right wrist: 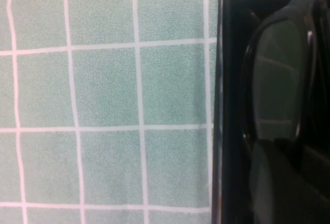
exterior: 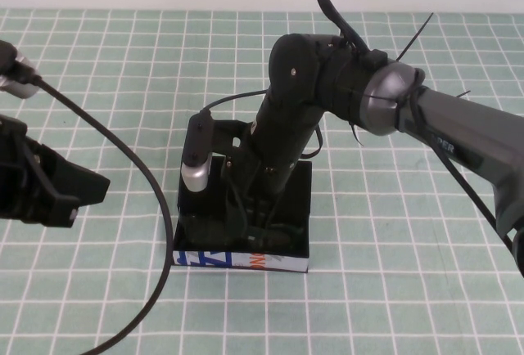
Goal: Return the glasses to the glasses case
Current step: Place the glasses in the glasses case
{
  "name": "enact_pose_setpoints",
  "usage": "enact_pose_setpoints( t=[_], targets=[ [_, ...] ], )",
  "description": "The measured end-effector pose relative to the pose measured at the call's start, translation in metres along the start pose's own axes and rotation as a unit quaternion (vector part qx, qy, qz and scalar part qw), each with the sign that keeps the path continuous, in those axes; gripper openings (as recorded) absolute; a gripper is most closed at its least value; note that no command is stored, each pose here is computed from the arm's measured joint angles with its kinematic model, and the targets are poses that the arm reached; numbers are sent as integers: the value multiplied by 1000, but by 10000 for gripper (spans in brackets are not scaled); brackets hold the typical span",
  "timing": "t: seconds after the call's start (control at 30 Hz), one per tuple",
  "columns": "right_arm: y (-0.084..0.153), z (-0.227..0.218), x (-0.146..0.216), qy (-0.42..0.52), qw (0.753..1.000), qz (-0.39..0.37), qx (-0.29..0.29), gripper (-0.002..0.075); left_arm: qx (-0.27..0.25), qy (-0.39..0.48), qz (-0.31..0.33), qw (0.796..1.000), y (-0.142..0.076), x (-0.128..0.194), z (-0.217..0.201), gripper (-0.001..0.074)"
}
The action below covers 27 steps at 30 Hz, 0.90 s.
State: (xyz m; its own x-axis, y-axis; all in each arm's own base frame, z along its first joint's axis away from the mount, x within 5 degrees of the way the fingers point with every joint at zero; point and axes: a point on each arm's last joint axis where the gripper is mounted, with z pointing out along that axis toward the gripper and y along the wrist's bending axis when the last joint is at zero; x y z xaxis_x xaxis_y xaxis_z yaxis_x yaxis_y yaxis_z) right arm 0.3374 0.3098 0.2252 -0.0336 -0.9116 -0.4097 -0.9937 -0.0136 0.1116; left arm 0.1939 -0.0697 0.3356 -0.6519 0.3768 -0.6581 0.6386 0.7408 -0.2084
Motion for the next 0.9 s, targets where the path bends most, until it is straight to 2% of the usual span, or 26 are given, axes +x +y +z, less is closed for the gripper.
enact_pose_setpoints(
  t=[0.27,0.53,0.63,0.73,0.9],
  targets=[
    [-1,0,1,7,1000,20,4,173,0,0,0,1000,0,0,0,-2],
    [-2,-5,0,11,1000,14,16,195,7,8,6,1000,-2,3,3,-2],
    [-3,-24,-8,-9,999,14,38,159,24,24,26,999,-9,11,14,-2],
    [-9,-52,-16,-41,996,36,73,57,40,43,45,997,-15,21,31,-2],
    [-28,-88,-16,-105,976,142,128,-3,58,74,78,993,-21,38,66,-2]
  ],
)
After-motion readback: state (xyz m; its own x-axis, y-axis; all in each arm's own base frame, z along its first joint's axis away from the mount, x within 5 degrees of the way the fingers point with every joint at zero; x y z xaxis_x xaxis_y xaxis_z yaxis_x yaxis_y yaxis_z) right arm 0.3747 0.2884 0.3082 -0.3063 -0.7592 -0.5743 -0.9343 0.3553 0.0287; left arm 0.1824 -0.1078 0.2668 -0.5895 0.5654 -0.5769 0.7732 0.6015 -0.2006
